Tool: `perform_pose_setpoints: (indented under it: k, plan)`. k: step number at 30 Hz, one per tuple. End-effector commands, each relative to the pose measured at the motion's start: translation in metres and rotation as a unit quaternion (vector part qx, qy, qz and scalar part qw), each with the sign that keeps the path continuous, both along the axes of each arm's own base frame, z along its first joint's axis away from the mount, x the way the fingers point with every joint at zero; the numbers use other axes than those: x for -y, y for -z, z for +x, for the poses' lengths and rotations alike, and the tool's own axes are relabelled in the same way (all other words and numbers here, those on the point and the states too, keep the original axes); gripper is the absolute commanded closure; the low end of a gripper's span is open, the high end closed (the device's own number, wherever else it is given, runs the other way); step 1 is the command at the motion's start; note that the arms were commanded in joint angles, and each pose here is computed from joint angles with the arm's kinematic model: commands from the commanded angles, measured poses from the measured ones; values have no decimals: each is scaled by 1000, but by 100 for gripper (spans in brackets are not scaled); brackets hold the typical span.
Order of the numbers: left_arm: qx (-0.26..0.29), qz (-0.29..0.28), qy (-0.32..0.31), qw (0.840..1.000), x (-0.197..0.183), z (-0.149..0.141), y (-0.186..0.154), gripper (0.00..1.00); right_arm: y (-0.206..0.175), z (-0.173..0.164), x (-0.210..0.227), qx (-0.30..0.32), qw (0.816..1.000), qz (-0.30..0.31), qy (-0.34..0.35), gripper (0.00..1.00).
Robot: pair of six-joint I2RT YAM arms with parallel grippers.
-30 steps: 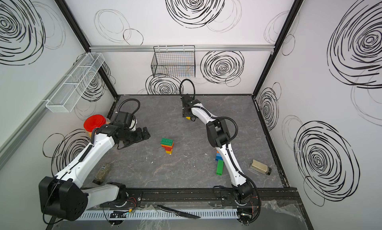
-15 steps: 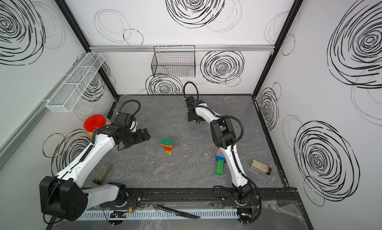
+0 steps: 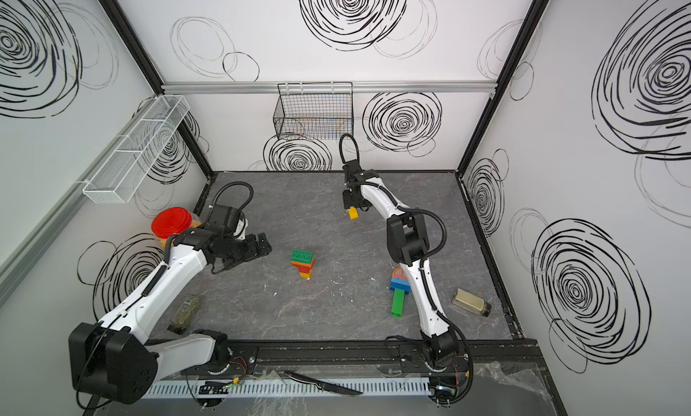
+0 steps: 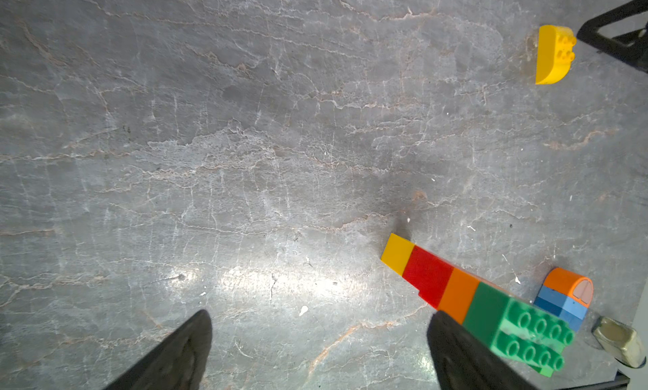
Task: Assemble an ice cream with lego
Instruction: Adjust the lego brick at the center of the board, then pick up the lego brick from the center of the board.
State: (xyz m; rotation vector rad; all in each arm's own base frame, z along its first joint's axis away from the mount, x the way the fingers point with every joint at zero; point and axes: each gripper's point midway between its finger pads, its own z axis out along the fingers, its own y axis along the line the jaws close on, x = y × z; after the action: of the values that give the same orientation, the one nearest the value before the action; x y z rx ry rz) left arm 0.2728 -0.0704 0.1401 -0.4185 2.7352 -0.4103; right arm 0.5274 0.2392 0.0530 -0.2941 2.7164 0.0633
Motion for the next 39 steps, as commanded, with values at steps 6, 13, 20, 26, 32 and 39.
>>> perform_pose_setpoints:
  k: [6, 13, 20, 26, 32, 39]
  plan:
    - [2, 9, -4, 1000, -5, -1, 1, 1, 23, -11, -8, -37, 999, 3, -24, 37]
    - [-1, 10, -4, 1000, -6, -2, 2, 1, 22, -9, -14, -30, 999, 9, -35, 41]
    - [-2, 12, -5, 1000, -7, -3, 3, 1, 20, -9, -22, -19, 999, 4, -51, 48]
    - [-3, 12, -3, 1000, -6, -4, 3, 1, 18, -7, -24, -12, 999, -3, -53, 49]
    - [-3, 13, -3, 1000, -7, -5, 3, 1, 18, -7, -24, -8, 999, -9, -53, 52]
    - [-5, 12, -3, 1000, -7, -5, 4, 1, 22, -7, -24, -6, 998, -19, -54, 65]
